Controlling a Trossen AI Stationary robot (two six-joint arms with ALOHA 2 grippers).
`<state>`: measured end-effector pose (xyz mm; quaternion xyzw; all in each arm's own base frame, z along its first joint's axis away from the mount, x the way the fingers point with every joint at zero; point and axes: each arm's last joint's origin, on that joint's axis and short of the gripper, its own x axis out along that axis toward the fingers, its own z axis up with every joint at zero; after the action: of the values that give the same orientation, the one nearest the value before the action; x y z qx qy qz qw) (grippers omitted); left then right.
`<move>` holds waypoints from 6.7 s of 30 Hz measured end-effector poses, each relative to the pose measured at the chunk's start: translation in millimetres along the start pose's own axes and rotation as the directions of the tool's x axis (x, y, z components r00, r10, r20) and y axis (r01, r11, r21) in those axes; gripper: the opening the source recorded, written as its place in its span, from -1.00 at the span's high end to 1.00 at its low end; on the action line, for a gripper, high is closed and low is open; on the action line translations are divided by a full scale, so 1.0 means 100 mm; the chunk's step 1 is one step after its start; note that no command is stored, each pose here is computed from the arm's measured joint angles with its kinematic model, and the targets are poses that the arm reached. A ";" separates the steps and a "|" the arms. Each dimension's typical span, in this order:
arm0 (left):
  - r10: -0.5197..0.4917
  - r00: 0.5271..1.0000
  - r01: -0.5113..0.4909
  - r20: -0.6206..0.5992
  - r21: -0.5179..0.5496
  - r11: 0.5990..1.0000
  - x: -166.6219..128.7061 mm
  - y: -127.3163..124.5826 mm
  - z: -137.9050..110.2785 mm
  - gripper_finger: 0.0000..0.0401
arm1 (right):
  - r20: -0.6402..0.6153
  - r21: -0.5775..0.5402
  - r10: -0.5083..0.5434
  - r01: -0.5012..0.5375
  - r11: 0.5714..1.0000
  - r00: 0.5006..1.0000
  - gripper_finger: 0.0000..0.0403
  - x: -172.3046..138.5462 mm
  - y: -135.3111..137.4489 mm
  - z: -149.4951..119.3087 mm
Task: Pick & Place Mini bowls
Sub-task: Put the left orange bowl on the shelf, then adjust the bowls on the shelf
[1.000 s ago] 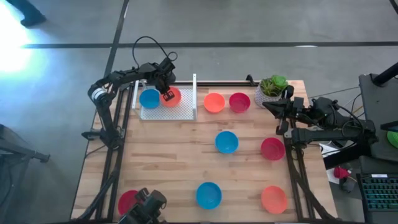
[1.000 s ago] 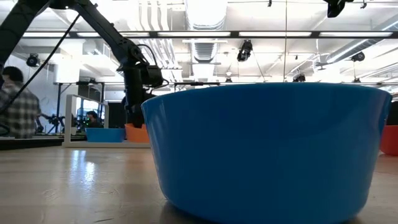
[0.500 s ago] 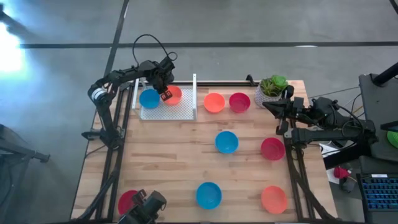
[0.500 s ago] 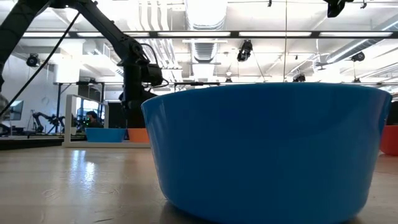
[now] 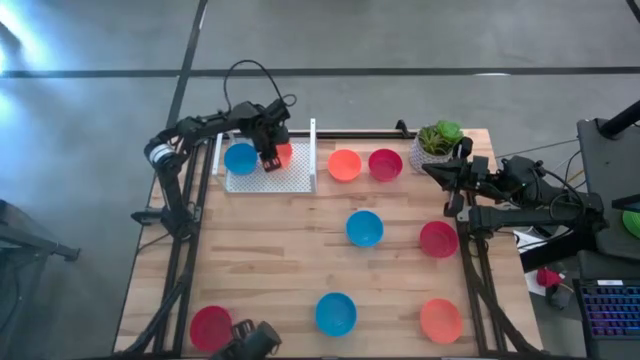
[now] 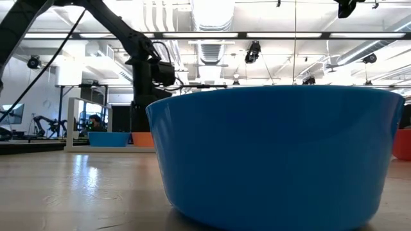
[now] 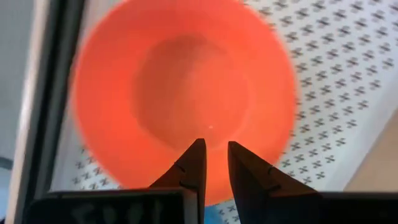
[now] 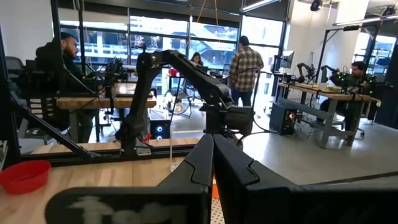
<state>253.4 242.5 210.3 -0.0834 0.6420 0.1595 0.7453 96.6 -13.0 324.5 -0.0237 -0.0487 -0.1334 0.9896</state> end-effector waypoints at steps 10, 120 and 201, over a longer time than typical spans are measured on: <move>-0.015 0.997 0.019 -0.070 0.060 0.998 0.13 -0.17 -0.07 0.70 | 0.013 0.003 -0.001 0.001 1.000 1.000 0.96 0.00 0.00 0.01; 0.078 0.683 0.079 0.726 -0.180 0.981 -1.68 -1.31 -1.36 1.00 | -0.138 0.256 -0.154 0.185 0.949 0.978 0.96 0.23 0.00 -0.03; 0.219 0.956 -0.094 0.197 -0.502 0.860 0.14 -0.65 -0.33 1.00 | -0.338 0.132 -0.148 0.203 0.970 0.929 0.96 0.42 0.00 0.63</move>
<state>247.4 172.5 186.3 -0.1952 0.4876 0.3857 0.7585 130.9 -20.1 391.7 0.0850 0.1028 -0.2190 0.9666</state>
